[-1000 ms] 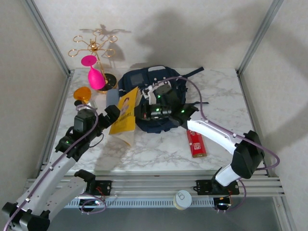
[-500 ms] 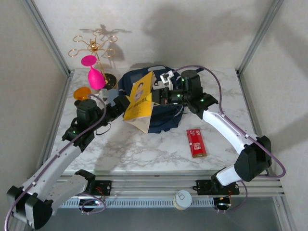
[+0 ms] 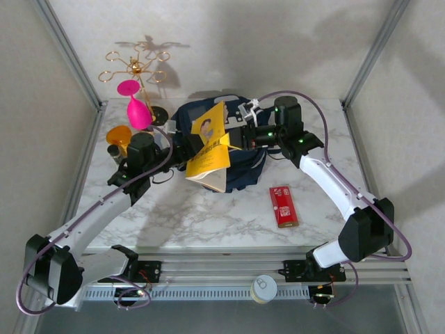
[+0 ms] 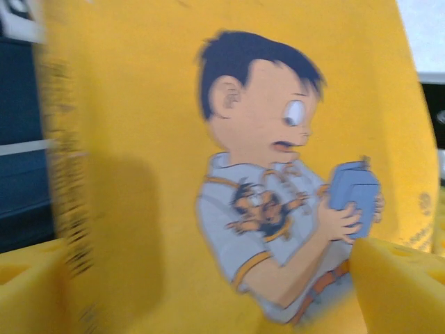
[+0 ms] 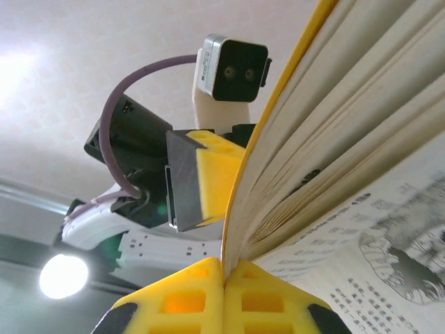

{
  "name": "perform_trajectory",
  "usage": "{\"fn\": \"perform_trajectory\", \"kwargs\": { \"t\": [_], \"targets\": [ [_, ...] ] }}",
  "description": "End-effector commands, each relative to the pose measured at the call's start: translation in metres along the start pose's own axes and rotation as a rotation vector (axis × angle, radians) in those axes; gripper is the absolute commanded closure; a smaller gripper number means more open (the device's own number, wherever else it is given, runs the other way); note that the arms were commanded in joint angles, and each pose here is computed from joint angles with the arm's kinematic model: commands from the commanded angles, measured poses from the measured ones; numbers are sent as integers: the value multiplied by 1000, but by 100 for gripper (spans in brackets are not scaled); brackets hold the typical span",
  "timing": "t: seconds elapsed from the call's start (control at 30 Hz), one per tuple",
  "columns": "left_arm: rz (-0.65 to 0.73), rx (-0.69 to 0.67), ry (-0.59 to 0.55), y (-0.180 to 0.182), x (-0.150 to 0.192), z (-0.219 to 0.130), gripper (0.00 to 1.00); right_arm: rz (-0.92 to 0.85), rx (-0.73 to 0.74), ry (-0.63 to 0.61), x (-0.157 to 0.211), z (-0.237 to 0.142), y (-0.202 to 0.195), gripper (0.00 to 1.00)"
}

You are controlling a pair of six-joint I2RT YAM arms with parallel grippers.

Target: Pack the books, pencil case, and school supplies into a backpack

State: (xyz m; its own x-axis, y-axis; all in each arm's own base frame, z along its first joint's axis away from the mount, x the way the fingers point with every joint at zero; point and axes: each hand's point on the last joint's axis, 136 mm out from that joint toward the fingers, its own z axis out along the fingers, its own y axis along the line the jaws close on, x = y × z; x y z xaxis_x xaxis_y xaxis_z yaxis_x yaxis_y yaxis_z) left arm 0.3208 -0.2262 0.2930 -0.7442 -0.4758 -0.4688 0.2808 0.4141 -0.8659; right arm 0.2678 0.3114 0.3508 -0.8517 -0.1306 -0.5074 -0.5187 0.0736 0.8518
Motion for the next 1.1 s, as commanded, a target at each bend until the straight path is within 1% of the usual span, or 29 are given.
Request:
{"fn": "perform_trajectory", "kwargs": {
  "t": [0.0,0.1,0.13,0.17,0.23,0.37,0.4,0.5,0.57,0.6,0.63,0.7,0.77,0.83,0.87,0.97,1.0,1.07],
  "targets": [
    [35,117,-4,-28,-3,-1,13,-139,-65,3,-7,-13,25,100],
    [25,169,-35,-42,-7,-6,22,-97,-43,5,-3,-18,8,100],
    [24,196,-43,-49,-8,-8,26,-82,-33,8,0,-19,1,100],
    [23,219,-48,-54,-7,-9,33,-71,-25,8,2,-20,-5,100],
    [31,255,-48,-65,-4,-10,42,-48,-11,8,6,-22,-16,100],
    [41,254,-54,-69,-4,-9,69,-19,34,0,8,-24,-31,100],
    [41,248,-55,-68,-5,-8,72,-18,36,-1,8,-24,-32,100],
    [37,226,-47,-63,-4,-2,75,-10,46,-5,9,-25,-33,99],
    [26,232,-29,-63,-2,3,77,-4,62,-6,10,-28,-33,87],
    [25,242,-17,-65,-1,4,78,-7,71,-9,11,-29,-33,83],
    [27,245,-9,-67,0,6,81,-6,80,-13,12,-31,-34,75],
    [31,246,-14,-69,-1,8,86,8,112,-26,14,-36,-39,53],
    [38,269,-19,-77,-2,8,87,40,166,-53,15,-46,-49,35],
    [36,306,-19,-87,-2,9,89,109,257,-105,12,-61,-69,9],
    [27,317,-18,-89,-2,11,91,130,277,-118,11,-65,-76,2],
    [1,372,-18,-99,-1,14,95,175,264,-107,15,-62,-88,1],
    [-6,384,-20,-101,-2,16,97,177,225,-96,15,-59,-86,1],
    [-9,398,-23,-104,-1,18,97,171,111,-84,14,-53,-73,1]
  ]
}}
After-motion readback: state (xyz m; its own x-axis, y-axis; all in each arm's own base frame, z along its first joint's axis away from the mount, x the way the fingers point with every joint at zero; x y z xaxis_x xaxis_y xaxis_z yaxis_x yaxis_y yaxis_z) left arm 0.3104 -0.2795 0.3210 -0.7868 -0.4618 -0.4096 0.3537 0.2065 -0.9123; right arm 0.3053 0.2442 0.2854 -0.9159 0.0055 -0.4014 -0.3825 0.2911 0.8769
